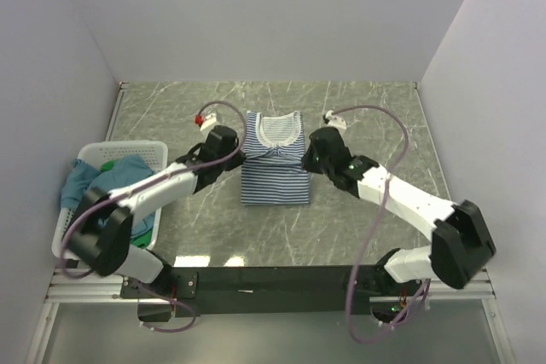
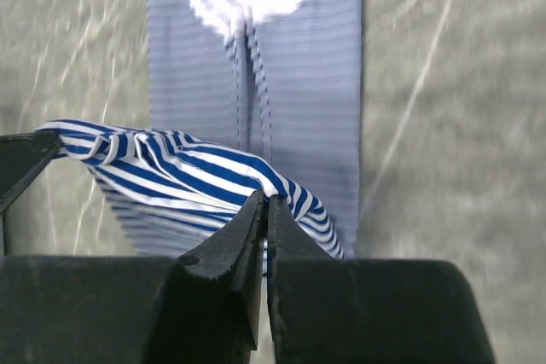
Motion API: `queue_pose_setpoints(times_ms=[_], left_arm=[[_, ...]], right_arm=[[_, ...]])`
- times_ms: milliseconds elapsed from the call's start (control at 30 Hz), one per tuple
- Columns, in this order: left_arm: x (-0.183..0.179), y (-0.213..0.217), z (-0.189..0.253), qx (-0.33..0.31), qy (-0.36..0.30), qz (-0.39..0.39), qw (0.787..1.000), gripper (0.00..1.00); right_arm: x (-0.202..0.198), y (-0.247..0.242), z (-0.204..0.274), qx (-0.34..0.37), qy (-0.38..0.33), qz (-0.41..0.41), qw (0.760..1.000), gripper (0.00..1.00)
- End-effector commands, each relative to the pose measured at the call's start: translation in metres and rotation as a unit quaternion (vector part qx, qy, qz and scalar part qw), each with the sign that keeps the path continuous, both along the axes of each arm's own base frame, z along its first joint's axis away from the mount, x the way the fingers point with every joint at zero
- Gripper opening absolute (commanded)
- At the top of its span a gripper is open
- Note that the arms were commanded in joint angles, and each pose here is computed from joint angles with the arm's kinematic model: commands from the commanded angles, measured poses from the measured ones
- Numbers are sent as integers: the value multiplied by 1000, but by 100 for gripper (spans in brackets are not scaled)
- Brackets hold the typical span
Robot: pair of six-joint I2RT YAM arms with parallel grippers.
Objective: Fold and stack the tank tops
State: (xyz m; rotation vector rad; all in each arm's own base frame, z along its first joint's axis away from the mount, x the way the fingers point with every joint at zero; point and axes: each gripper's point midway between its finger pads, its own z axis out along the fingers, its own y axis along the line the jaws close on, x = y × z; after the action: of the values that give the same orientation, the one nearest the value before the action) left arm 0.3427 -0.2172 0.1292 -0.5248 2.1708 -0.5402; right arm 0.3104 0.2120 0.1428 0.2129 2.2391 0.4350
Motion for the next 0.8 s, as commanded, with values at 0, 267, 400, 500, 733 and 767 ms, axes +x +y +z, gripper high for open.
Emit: queue_pose_setpoints(times_ms=[0, 267, 400, 500, 733, 767], left_arm=[[39, -14, 3, -9, -21, -43, 999, 1], [92, -14, -12, -17, -21, -56, 998, 48], [82, 0, 16, -19, -41, -35, 998, 52], [66, 11, 27, -27, -41, -17, 999, 48], [-2, -15, -2, -53, 4, -61, 997, 18], [-9, -18, -5, -52, 8, -63, 997, 15]], right_arm=[[41, 17, 5, 22, -19, 37, 999, 3], [101, 10, -31, 12, 28, 34, 999, 64], [103, -2, -11, -3, 11, 21, 1000, 66], [85, -6, -3, 4, 5, 15, 1000, 65], [17, 4, -38, 11, 45, 25, 999, 52], [11, 4, -37, 17, 42, 25, 999, 50]])
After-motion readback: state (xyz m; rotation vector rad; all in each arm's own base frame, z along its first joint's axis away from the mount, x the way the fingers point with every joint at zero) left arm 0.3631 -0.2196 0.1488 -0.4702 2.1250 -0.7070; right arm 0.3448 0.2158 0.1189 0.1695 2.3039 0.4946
